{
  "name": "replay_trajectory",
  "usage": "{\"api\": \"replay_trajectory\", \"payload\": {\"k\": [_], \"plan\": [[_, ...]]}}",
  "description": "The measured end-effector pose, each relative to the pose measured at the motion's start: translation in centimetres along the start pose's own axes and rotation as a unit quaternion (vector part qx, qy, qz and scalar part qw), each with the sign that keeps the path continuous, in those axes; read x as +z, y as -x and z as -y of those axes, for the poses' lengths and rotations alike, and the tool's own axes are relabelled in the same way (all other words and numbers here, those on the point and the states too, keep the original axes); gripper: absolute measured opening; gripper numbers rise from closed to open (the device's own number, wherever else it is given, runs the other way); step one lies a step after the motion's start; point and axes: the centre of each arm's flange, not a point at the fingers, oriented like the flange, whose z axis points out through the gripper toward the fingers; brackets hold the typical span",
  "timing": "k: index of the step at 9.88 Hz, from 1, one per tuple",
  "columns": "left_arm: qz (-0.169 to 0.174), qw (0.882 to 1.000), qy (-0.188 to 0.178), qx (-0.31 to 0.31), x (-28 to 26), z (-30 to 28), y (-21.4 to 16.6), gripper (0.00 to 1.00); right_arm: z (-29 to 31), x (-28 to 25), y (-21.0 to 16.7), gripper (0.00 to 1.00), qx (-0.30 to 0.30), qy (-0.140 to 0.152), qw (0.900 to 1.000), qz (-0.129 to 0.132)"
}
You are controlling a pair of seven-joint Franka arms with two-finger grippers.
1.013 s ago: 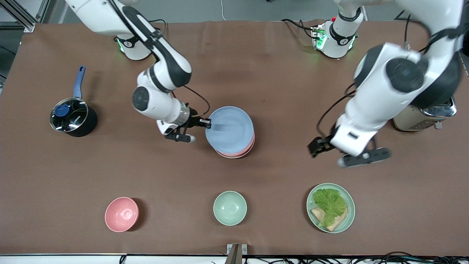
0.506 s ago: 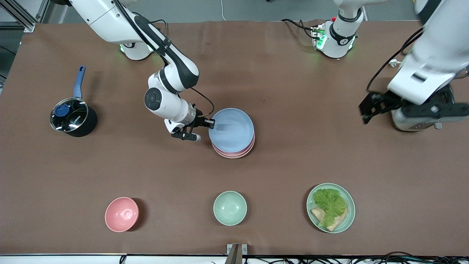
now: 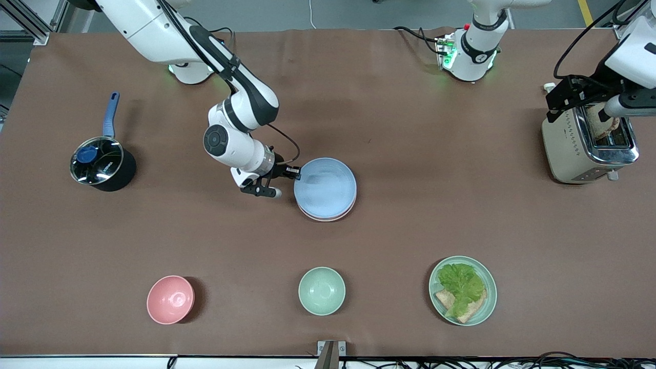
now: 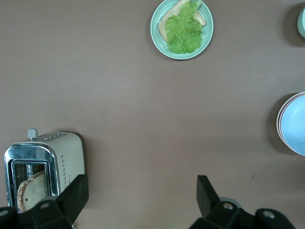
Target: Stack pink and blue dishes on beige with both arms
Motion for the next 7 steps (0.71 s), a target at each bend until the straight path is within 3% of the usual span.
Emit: {"api": "replay_trajectory", "payload": {"k": [3, 5, 7], "plan": [[0.011, 1.0, 0.0, 0.001, 1.1, -0.3, -0.2, 1.0, 2.3, -5.6, -1.0, 0.71, -0.017, -0.014, 0.999, -0.029], [0.013, 1.0, 0.004, 0.001, 1.2, -0.4, -0.2, 1.0, 1.7, -15.7, -1.4, 0.99, -0.048, 0.045, 0.997, -0.037], [0.022, 1.0, 0.006, 0.002, 1.4, -0.6, 0.0, 1.0, -0.9, -27.2, -1.7, 1.0, -0.049, 0.124, 0.989, -0.068]]}}
